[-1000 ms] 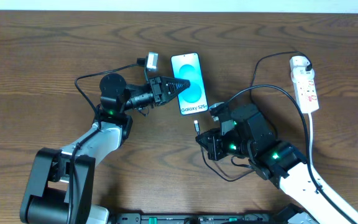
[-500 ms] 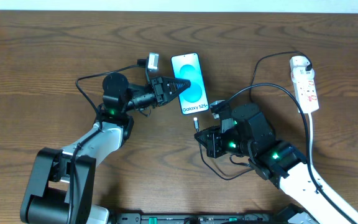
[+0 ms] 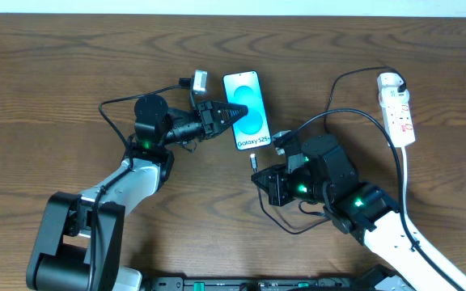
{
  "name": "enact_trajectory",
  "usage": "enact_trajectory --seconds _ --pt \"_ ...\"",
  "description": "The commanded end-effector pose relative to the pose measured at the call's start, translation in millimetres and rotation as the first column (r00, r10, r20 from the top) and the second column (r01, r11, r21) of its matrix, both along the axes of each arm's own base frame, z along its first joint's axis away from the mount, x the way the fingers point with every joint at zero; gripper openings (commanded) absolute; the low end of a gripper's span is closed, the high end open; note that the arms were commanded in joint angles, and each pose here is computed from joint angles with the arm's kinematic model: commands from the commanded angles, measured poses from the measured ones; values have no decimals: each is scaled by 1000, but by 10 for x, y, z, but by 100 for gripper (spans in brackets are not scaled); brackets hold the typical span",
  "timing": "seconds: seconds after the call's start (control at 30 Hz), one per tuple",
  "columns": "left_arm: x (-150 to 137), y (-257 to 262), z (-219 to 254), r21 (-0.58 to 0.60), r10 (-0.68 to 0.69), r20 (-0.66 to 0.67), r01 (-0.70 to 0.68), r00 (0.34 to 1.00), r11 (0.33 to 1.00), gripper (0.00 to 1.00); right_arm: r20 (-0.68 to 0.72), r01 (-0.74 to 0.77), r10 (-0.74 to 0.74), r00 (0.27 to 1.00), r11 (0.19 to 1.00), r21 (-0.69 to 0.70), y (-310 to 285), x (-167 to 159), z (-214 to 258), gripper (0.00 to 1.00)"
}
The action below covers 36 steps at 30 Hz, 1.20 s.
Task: Plug charger to phone and switch on socket
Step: 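Bring the USB-C plug below the phone's bottom port, then align the USB-C plug with the phone's bottom port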
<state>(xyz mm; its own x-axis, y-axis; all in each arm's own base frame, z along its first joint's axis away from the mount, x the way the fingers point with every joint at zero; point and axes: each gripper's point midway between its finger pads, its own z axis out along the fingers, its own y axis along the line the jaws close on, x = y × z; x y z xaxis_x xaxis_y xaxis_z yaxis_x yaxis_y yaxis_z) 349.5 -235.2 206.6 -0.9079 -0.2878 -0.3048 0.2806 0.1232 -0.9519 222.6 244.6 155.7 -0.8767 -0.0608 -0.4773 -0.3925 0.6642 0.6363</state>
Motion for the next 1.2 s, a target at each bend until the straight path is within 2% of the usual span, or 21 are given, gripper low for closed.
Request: enact_trajectory --seconds 0.0,0.27,0.63,1.17 --pt "-21 -28 132 -2 -26 69 26 997 1000 7 -3 -49 49 999 997 57 28 -53 111 1" --pt "-14 -23 133 -4 -22 65 22 998 1000 7 -17 -52 54 998 993 102 -55 -5 162 1" --pt "-2 -20 193 -41 -13 13 13 1000 999 7 -18 -55 58 998 993 108 -46 -7 173 1" --pt "-63 -37 192 -40 -50 12 50 999 998 7 -17 -45 48 999 992 119 -39 14 196 1"
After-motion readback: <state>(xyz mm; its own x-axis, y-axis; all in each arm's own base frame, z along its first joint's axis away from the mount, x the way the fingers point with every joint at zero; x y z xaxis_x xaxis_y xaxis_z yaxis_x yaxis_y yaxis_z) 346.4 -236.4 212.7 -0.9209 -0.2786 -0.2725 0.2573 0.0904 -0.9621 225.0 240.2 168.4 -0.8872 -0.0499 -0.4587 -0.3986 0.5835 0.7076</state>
